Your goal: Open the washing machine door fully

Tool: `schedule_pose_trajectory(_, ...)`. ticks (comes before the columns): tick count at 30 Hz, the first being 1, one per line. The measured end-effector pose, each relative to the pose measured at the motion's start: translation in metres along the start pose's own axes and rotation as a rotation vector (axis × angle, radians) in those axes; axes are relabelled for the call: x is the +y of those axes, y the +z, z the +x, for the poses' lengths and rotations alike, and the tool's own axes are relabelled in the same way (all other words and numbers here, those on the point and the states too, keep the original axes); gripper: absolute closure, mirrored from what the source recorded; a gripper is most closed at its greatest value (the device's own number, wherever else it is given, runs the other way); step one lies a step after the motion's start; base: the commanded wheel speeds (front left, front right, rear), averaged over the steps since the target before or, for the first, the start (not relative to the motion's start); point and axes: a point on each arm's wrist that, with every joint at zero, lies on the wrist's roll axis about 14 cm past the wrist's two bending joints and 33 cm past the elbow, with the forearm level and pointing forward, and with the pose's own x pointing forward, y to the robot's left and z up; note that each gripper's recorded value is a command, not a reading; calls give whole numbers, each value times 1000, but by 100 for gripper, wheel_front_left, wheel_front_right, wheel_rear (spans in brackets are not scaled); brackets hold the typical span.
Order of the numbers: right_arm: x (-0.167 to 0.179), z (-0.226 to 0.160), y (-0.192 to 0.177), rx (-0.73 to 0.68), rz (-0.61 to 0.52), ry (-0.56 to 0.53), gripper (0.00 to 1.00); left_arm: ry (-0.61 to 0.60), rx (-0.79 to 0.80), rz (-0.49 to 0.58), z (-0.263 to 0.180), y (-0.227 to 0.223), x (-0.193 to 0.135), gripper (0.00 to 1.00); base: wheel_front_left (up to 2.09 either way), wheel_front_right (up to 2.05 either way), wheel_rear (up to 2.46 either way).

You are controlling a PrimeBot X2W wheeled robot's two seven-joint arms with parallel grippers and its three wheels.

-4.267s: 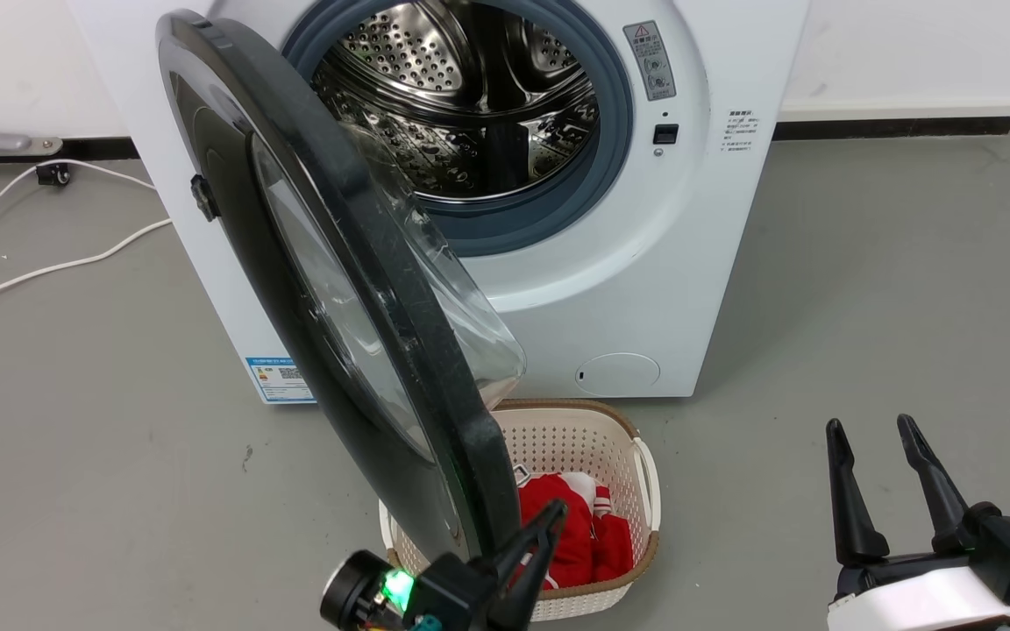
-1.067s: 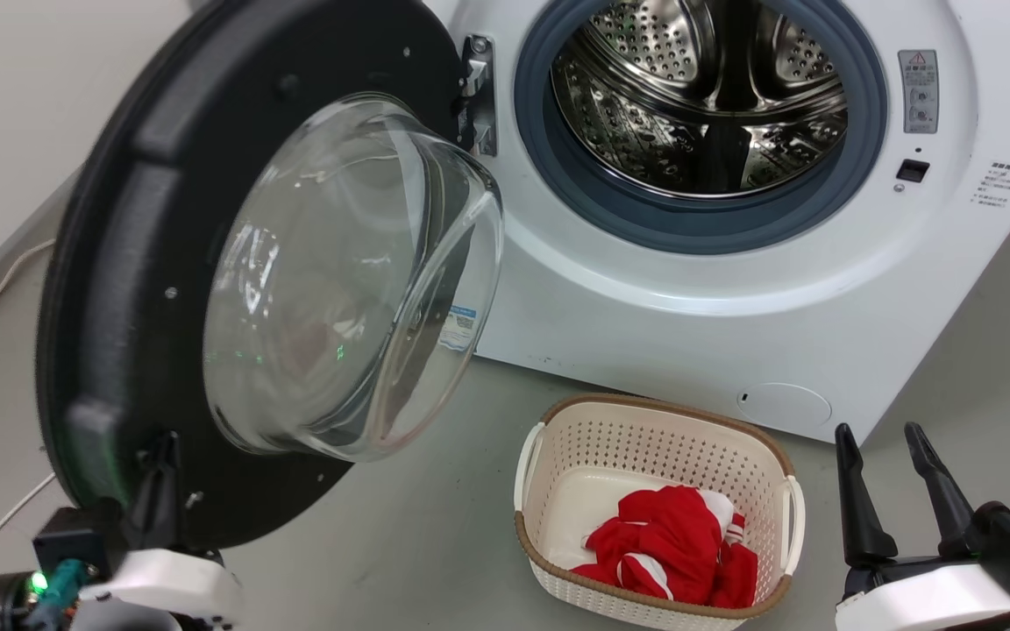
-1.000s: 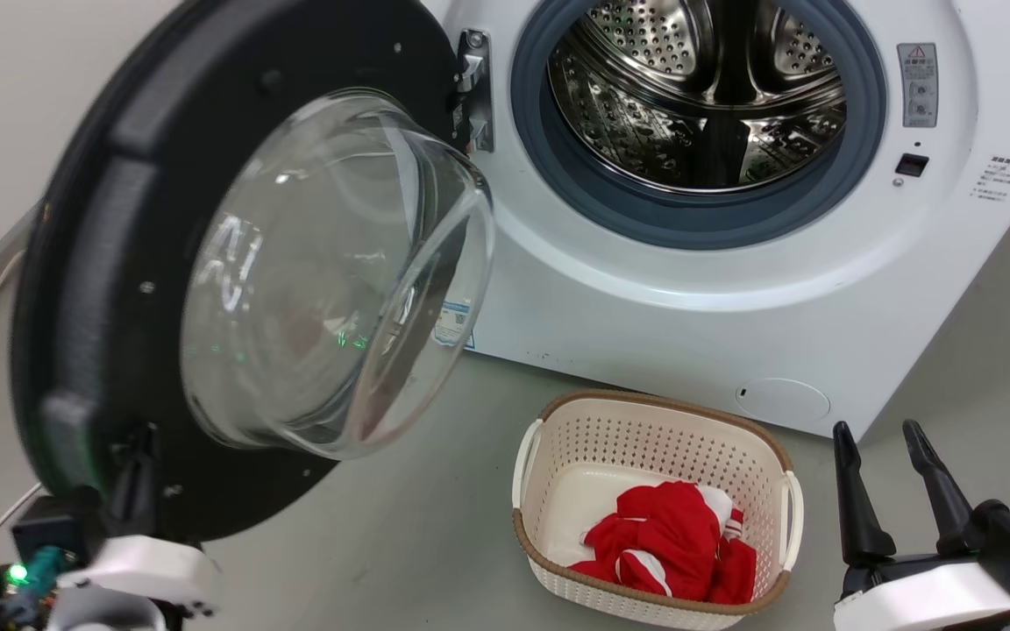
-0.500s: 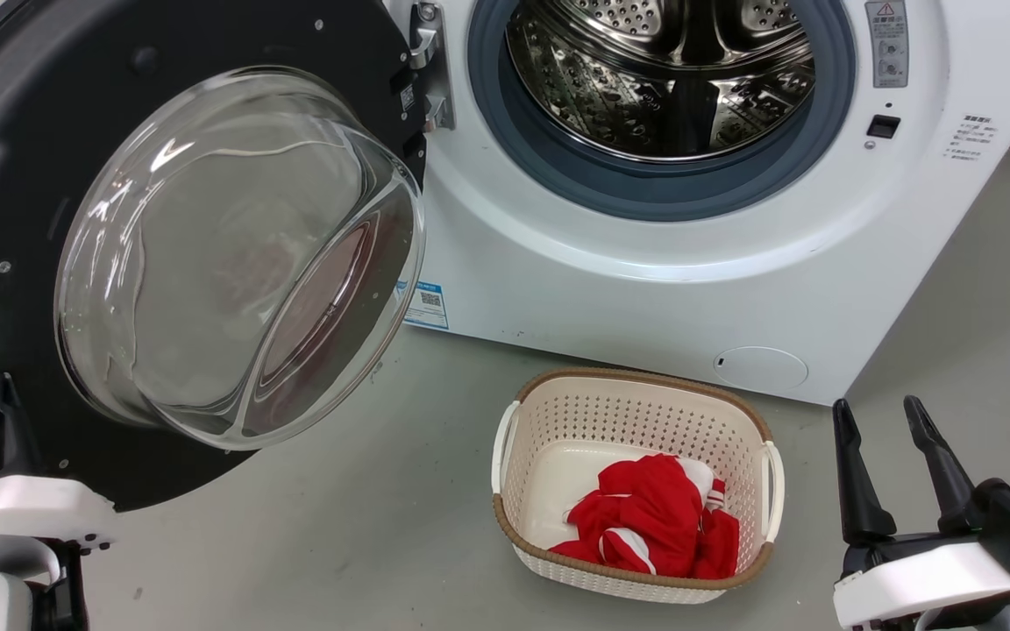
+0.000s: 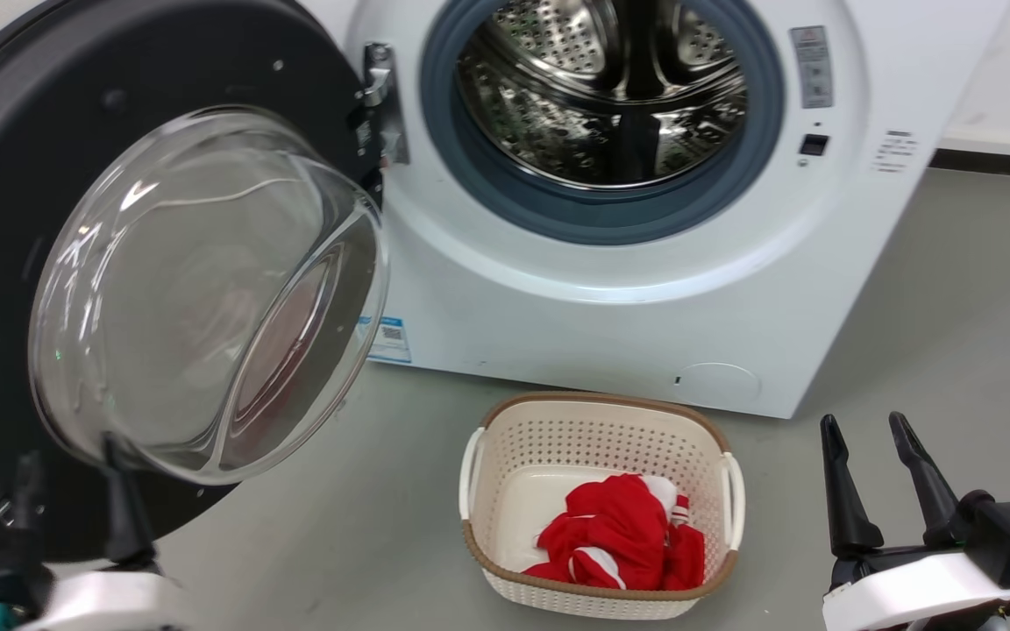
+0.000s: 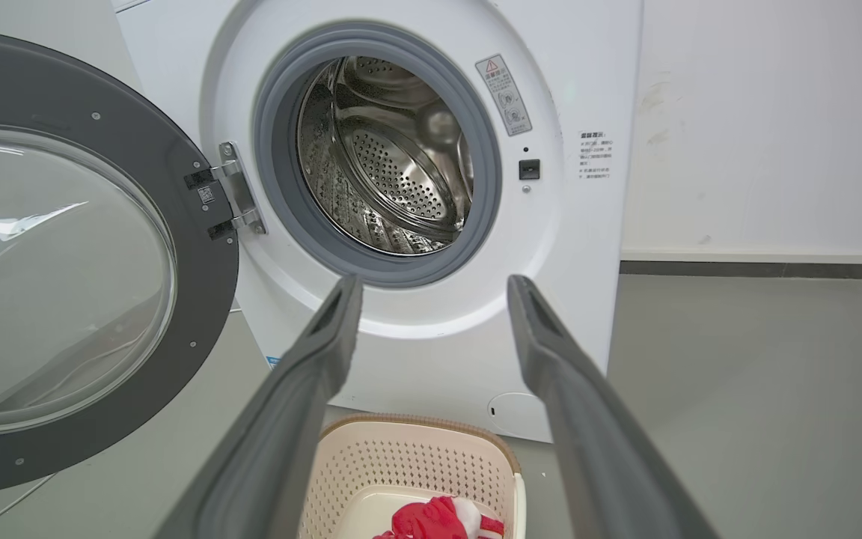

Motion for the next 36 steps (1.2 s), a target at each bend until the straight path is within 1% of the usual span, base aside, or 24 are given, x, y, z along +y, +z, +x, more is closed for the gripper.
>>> schedule_pose_trajectory(5,-12,-11,3,-4,-14,-40,0,-162,-2,-41,-8,-1,-60,0,0,0,0)
schedule_pose_trajectory(9,-21,-20,7,-10,-50,-70,0,-311,-3,-73,-14,-1,-113,0,0,0,0)
schedule_pose_trajectory(12,-28,-28,11,-14,-76,-94,0,-405,-24,-86,-13,6,-146,0,0,0,0)
schedule_pose_trajectory(17,-39,-40,20,-26,-139,-134,0,-488,-38,-102,-13,11,-180,0,0,0,0)
schedule_pose_trajectory(20,-41,-46,24,-32,-148,-144,0,-509,-46,-110,-12,13,-190,0,0,0,0)
schedule_pose_trajectory(23,-40,-50,24,-32,-146,-148,0,-511,-50,-105,-12,14,-193,0,0,0,0)
schedule_pose_trajectory(28,-34,-49,22,-28,-130,-131,0,-486,-35,-84,-17,8,-183,0,0,0,0)
schedule_pose_trajectory(36,-29,-44,20,-28,-117,-110,0,-455,-16,-79,-24,3,-171,0,0,0,0)
